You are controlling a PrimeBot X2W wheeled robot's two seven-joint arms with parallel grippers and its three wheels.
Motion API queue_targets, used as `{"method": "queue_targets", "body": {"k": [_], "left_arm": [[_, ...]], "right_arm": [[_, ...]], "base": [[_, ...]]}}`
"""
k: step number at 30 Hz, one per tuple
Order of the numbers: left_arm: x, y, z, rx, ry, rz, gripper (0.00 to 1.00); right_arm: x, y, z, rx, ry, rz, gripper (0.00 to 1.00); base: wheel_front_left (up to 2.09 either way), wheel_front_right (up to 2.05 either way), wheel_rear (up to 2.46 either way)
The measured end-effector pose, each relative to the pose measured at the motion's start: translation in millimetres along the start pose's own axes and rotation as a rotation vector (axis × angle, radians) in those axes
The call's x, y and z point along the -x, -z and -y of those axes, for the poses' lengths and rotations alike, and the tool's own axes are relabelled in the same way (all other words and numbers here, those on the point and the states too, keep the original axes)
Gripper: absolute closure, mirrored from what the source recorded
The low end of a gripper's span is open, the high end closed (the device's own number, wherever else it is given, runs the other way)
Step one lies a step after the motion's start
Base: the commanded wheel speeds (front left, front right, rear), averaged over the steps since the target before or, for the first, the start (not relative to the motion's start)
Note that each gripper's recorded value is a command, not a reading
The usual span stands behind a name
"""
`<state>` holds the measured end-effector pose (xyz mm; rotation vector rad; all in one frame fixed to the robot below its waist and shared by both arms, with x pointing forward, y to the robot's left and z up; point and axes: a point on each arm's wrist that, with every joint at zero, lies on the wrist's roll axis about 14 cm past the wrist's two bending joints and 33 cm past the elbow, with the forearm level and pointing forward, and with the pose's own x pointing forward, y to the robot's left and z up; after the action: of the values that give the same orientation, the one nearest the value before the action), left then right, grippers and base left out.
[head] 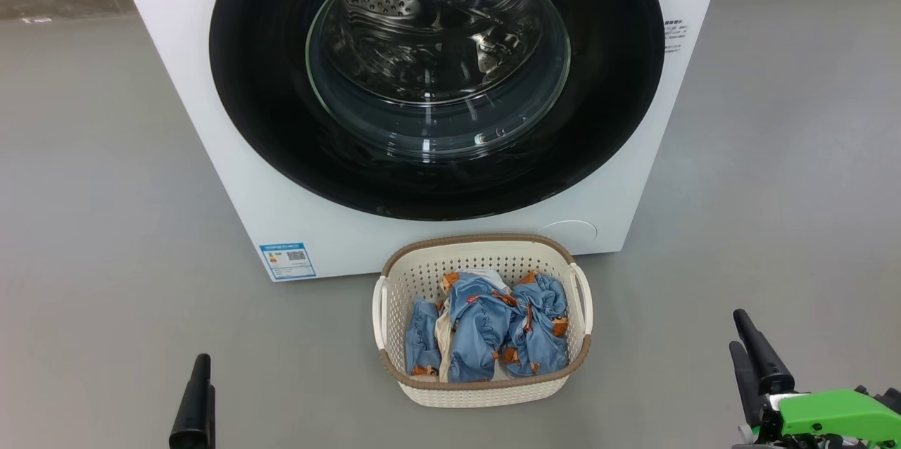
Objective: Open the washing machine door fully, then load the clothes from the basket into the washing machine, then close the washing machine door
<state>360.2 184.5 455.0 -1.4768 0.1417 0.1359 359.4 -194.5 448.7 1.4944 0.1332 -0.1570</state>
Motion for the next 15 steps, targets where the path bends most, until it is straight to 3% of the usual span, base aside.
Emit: {"method": "queue_targets", "body": {"k": [15], "left_arm": [[-1,-5,8,-0.191,0.023,0.027,0.0]], "right_arm": [[-6,1,-11,0.211,-0.041,-0.009,0.0]], "base": [[0.0,0.0,0.0]]}}
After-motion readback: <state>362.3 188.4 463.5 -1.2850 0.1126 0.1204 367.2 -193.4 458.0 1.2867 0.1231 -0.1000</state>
